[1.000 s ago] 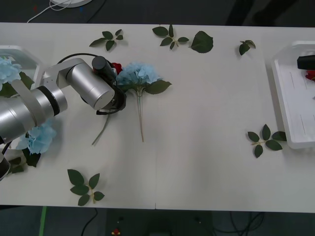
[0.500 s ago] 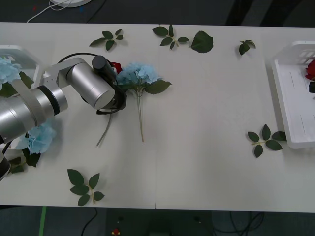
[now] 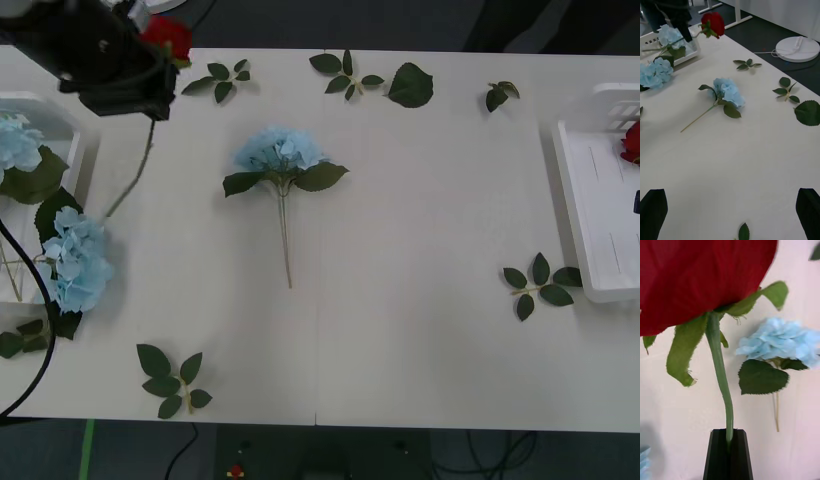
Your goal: Place the red flowers into the right box and the blue flowers into the left box. If a person shows an open palm, hand one flower to the person first, then continue sorting.
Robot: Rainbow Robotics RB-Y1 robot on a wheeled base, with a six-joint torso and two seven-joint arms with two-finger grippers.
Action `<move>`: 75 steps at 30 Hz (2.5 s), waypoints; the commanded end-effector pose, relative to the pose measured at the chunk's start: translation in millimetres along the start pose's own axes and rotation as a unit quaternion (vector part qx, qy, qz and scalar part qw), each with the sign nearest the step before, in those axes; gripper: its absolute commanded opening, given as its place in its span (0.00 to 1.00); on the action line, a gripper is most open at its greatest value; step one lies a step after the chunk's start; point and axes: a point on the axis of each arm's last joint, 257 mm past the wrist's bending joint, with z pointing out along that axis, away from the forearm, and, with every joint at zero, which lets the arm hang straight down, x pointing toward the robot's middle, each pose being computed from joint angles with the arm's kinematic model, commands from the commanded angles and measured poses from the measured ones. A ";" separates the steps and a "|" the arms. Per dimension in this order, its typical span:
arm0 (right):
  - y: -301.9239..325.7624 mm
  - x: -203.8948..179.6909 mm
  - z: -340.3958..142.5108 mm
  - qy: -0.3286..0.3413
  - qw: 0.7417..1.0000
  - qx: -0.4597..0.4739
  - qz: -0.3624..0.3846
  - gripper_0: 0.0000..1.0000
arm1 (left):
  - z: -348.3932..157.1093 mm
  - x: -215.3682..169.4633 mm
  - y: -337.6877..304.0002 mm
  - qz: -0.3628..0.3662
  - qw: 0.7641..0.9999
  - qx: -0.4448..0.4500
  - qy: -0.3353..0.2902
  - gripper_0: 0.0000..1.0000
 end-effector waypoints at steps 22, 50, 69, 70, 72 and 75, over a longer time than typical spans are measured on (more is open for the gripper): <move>3.1 -8.1 -6.1 -0.017 1.000 -0.006 0.020 1.00 | -81.9 -15.2 -336.0 0.173 0.793 0.522 -0.262 0.00; -0.5 -62.0 64.6 -0.102 0.972 -0.060 0.201 1.00 | -91.8 4.7 -440.2 0.080 0.752 0.600 -0.261 0.00; 44.0 -95.6 161.7 -0.098 0.941 -0.161 0.280 1.00 | -91.8 4.7 -440.2 0.080 0.752 0.600 -0.261 0.00; 45.1 -95.7 166.3 -0.098 0.940 -0.162 0.283 1.00 | -91.8 4.7 -440.2 0.080 0.752 0.600 -0.261 0.00; 45.0 -96.6 171.0 -0.098 0.940 -0.161 0.282 0.67 | -91.8 4.7 -440.2 0.080 0.752 0.600 -0.261 0.00; 44.0 -97.6 174.2 -0.098 0.943 -0.158 0.277 0.00 | -91.8 4.7 -440.2 0.080 0.752 0.600 -0.261 0.00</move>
